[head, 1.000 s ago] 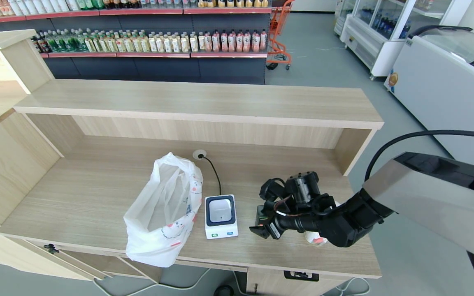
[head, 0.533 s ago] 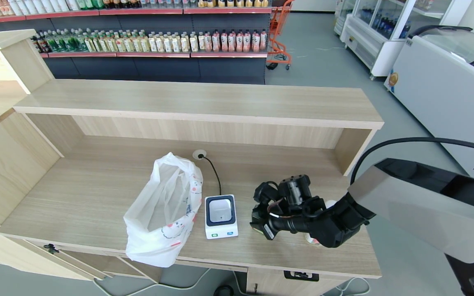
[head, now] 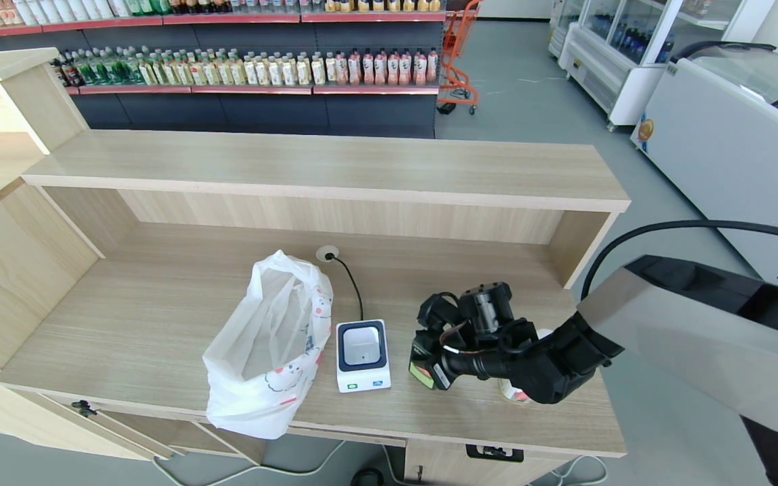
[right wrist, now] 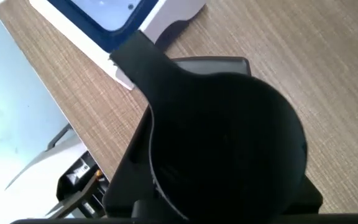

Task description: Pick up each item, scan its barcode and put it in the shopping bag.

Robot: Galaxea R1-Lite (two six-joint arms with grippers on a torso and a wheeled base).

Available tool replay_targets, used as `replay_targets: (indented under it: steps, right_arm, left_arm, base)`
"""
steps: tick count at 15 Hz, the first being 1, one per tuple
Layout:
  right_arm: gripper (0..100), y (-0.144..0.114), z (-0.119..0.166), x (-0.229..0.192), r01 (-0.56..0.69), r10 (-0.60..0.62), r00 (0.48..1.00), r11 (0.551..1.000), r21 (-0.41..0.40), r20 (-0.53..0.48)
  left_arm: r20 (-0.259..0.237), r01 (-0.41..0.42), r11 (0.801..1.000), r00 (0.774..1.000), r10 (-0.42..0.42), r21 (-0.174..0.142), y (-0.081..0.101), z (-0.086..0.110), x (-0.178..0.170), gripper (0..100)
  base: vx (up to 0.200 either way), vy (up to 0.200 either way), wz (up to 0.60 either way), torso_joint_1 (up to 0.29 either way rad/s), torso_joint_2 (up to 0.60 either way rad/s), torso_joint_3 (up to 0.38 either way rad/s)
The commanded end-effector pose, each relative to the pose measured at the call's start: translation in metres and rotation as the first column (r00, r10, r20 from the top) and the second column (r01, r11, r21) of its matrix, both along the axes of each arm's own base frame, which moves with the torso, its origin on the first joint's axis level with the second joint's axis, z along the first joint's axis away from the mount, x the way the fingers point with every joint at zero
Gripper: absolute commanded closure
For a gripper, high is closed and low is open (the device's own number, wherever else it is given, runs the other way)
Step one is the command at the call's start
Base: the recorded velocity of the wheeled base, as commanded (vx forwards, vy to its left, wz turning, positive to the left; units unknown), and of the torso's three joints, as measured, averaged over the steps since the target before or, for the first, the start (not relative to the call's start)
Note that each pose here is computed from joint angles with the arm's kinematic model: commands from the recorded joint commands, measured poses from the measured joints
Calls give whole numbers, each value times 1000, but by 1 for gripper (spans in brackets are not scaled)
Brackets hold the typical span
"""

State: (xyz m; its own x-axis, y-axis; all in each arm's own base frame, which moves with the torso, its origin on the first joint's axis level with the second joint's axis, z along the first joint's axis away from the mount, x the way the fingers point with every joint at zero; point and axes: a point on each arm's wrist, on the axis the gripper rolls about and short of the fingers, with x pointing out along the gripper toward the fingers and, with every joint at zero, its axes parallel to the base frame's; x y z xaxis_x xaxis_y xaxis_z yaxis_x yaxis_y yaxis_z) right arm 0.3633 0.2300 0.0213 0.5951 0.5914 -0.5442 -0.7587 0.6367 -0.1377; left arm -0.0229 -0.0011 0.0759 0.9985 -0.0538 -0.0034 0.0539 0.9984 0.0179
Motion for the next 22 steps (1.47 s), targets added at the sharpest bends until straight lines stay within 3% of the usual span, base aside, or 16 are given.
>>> replay_targets:
  steps: [1, 4, 7, 10, 15, 19, 22]
  right_arm:
    - [100, -1, 39, -4, 13, -15, 1000, 994, 109, 18]
    - [100, 3, 81, -14, 32, -32, 999, 964, 264, -3]
    - [100, -3, 106, -20, 49, -54, 999, 945, 324, 6]
    - [100, -12, 155, -36, 74, -88, 996, 886, 457, 9]
    - [100, -73, 187, -43, 195, -231, 973, 839, 508, 6]
    - [100, -115, 233, -85, 172, -295, 946, 806, 566, 132]
    - [100, -133, 256, -131, 50, -261, 896, 863, 503, 359]
  left_arm:
    - [0, 0, 1000, 1000, 0, 0, 0, 0, 0, 100]
    - [0, 0, 1000, 1000, 0, 0, 0, 0, 0, 100]
    - [0, 0, 1000, 1000, 0, 0, 0, 0, 0, 100]
    - [0, 0, 1000, 1000, 0, 0, 0, 0, 0, 100]
    - [0, 0, 1000, 1000, 0, 0, 0, 0, 0, 100]
    - [0, 0, 1000, 1000, 0, 0, 0, 0, 0, 100]
    - [0, 0, 1000, 1000, 0, 0, 0, 0, 0, 100]
  base:
    - [0, 0, 0, 0, 0, 0]
    - [0, 0, 0, 0, 0, 0]
    - [0, 0, 0, 0, 0, 0]
    - [0, 0, 0, 0, 0, 0]
    - [0, 0, 0, 0, 0, 0]
    - [0, 0, 0, 0, 0, 0]
    - [0, 0, 0, 0, 0, 0]
